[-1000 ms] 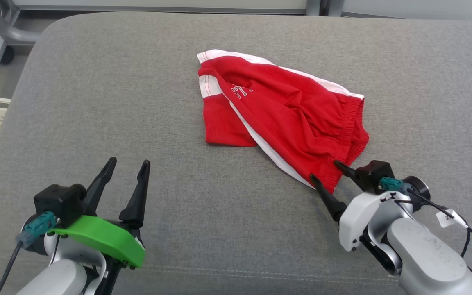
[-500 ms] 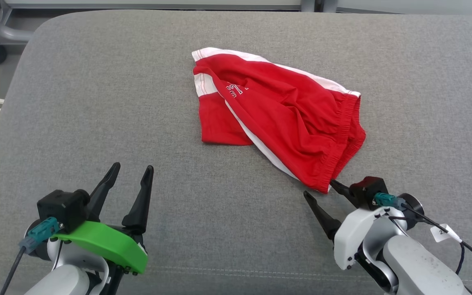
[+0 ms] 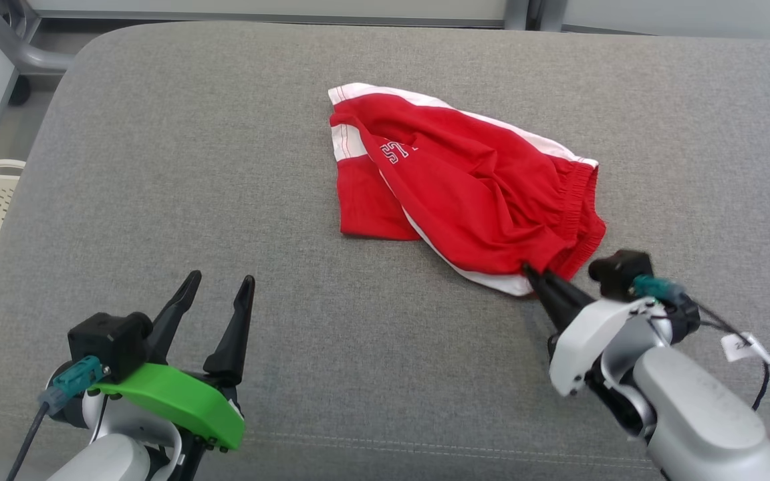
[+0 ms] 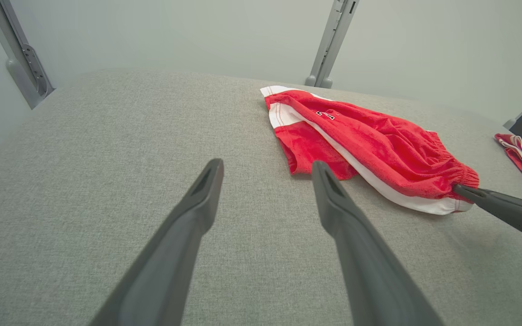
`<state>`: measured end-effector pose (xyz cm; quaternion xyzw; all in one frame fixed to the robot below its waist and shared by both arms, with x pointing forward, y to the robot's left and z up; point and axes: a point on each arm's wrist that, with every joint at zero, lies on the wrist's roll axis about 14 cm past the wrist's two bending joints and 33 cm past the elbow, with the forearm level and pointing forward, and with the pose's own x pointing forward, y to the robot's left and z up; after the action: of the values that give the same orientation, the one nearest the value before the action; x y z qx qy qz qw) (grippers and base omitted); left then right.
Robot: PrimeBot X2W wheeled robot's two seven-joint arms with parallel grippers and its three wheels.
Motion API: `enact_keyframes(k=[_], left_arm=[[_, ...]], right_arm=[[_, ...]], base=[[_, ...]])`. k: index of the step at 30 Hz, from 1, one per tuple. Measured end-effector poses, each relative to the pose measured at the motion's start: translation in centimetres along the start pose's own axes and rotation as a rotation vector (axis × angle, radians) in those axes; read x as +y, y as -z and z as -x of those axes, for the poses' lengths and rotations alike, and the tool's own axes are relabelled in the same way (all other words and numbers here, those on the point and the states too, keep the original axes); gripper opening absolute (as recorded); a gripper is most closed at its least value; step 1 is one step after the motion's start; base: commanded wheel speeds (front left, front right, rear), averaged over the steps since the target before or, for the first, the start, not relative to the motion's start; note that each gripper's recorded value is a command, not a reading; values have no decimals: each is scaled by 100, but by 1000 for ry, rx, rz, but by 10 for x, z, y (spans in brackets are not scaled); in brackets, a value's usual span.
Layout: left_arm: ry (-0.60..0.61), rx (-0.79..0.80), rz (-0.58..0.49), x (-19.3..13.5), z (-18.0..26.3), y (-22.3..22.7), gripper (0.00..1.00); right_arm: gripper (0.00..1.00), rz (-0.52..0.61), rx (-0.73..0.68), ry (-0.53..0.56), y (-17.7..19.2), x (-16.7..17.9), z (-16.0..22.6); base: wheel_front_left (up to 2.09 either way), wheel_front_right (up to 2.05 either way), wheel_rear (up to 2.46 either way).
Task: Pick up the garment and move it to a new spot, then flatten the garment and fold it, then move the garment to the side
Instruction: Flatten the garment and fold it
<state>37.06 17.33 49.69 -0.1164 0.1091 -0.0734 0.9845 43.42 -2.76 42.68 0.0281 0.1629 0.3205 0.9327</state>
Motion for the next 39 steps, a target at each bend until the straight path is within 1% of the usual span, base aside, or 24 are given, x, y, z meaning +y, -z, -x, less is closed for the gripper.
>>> enact_keyframes(k=[3, 4, 8, 10, 13, 17, 22, 28, 29, 30, 31, 32, 36, 39], left_arm=[[2, -4, 5, -1, 0, -1, 100], [4, -8, 8, -2, 0, -1, 100], [7, 0, 15, -4, -1, 2, 100], [8, 5, 20, -4, -2, 5, 100], [11, 18, 27, -5, -3, 9, 100], [11, 25, 34, -5, -7, 12, 100], [4, 34, 30, 0, -11, 15, 100], [-7, 48, 31, 4, -14, 19, 100], [-7, 50, 30, 3, -15, 20, 100], [-4, 53, 30, 2, -15, 21, 100], [1, 55, 30, 1, -16, 22, 100], [10, 55, 29, -2, -17, 22, 100], [47, 56, 30, -13, -21, 22, 100], [65, 53, 30, -20, -24, 22, 100]], right_arm=[[0, -56, -59, 15, -22, -8, -1], [0, -76, -89, 33, -39, -20, 0], [0, -86, -100, 84, -64, -53, 5], [0, -110, -91, 106, -73, -67, 5], [0, -139, -40, 127, -75, -84, 1], [0, -191, 31, 145, -69, -97, -10], [0, -151, 90, 191, -63, -120, -22], [0, -104, 151, 207, -51, -130, -35], [16, -97, 151, 212, -51, -132, -36], [42, -92, 149, 219, -50, -135, -37], [79, -88, 150, 226, -50, -137, -36], [100, -85, 145, 233, -49, -139, -36], [100, -76, 133, 248, -45, -143, -30], [100, -67, 86, 261, -53, -147, -22]], base=[[0, 0, 0], [0, 0, 0], [0, 0, 0], [0, 0, 0], [0, 0, 0], [0, 0, 0], [0, 0, 0], [0, 0, 0], [0, 0, 0], [0, 0, 0], [0, 0, 0], [0, 0, 0], [0, 0, 0], [0, 0, 0]])
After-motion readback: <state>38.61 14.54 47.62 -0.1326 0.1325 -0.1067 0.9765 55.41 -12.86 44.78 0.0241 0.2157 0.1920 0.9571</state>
